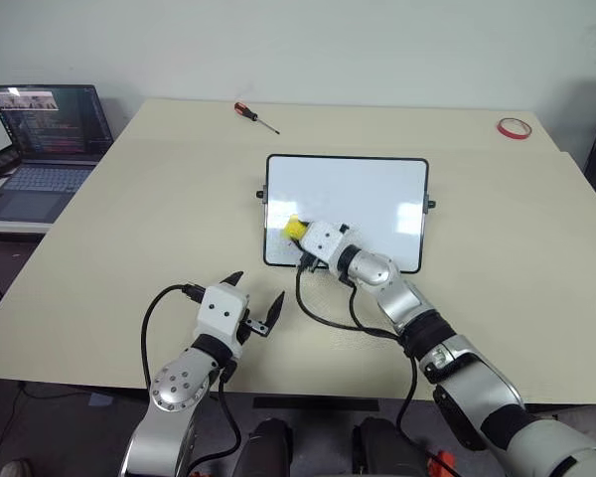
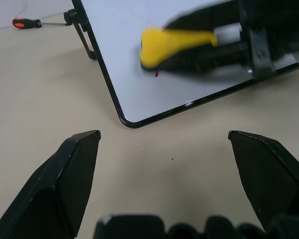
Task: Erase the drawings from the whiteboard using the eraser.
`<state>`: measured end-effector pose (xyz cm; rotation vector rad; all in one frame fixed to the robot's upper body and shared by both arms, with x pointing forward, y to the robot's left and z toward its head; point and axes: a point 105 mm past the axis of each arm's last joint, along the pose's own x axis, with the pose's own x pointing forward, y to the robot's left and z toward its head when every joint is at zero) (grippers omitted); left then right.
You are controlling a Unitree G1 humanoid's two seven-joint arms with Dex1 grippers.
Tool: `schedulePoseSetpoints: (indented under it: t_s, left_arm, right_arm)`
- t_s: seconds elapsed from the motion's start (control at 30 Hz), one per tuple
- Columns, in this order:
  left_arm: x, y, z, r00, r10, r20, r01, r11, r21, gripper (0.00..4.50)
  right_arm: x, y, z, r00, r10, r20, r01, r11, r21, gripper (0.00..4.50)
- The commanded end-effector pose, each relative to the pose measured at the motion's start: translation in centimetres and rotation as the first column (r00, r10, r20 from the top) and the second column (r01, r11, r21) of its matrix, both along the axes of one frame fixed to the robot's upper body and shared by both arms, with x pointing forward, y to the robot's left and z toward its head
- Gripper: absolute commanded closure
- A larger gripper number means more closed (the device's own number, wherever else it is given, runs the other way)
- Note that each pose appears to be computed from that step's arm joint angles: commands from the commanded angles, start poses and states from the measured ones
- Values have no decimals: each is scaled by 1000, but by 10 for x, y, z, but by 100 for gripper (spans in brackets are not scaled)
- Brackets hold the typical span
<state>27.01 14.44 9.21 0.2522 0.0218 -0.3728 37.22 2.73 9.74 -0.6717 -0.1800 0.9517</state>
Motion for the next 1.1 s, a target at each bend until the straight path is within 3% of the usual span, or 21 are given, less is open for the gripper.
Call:
schedulePoseSetpoints:
  t_s: [0.03, 0.2, 0.33, 0.43, 0.6, 0.8, 0.87, 0.93, 1.1]
  left_arm:
    - [-1, -4, 15, 998, -11, 65, 12, 1000, -7, 0]
    - [1, -8, 14, 998, -22, 64, 23, 1000, -12, 0]
    - [3, -13, 15, 997, -41, 69, 42, 999, -15, 0]
    - [7, -16, 20, 993, -75, 89, 77, 997, -20, 0]
    - [20, -19, 34, 978, -158, 137, 160, 987, -3, 0]
    - [28, -45, 47, 895, -415, 162, 418, 908, 18, 0]
    - [27, -62, 49, 824, -539, 173, 542, 840, 35, 0]
    - [28, -78, 51, 744, -643, 181, 649, 760, 31, 0]
    - [28, -103, 43, 565, -812, 144, 807, 580, 107, 0]
  right_arm:
    - [-7, -3, -12, 998, 41, -39, -44, 996, -73, 332]
    - [5, -16, 0, 999, -36, -23, 35, 999, -33, 332]
    - [14, -29, 32, 993, -119, 16, 115, 983, 141, 332]
    - [2, -36, 57, 995, -89, 37, 75, 957, 280, 332]
    - [-28, -62, 85, 999, -51, 5, 45, 919, 391, 332]
    - [-57, -125, 100, 967, -252, -47, 252, 902, 351, 332]
    - [-62, -158, 97, 912, -401, -91, 407, 854, 325, 332]
    - [-68, -194, 93, 813, -564, -145, 579, 755, 307, 332]
    - [-83, -242, 77, 606, -761, -231, 794, 566, 222, 332]
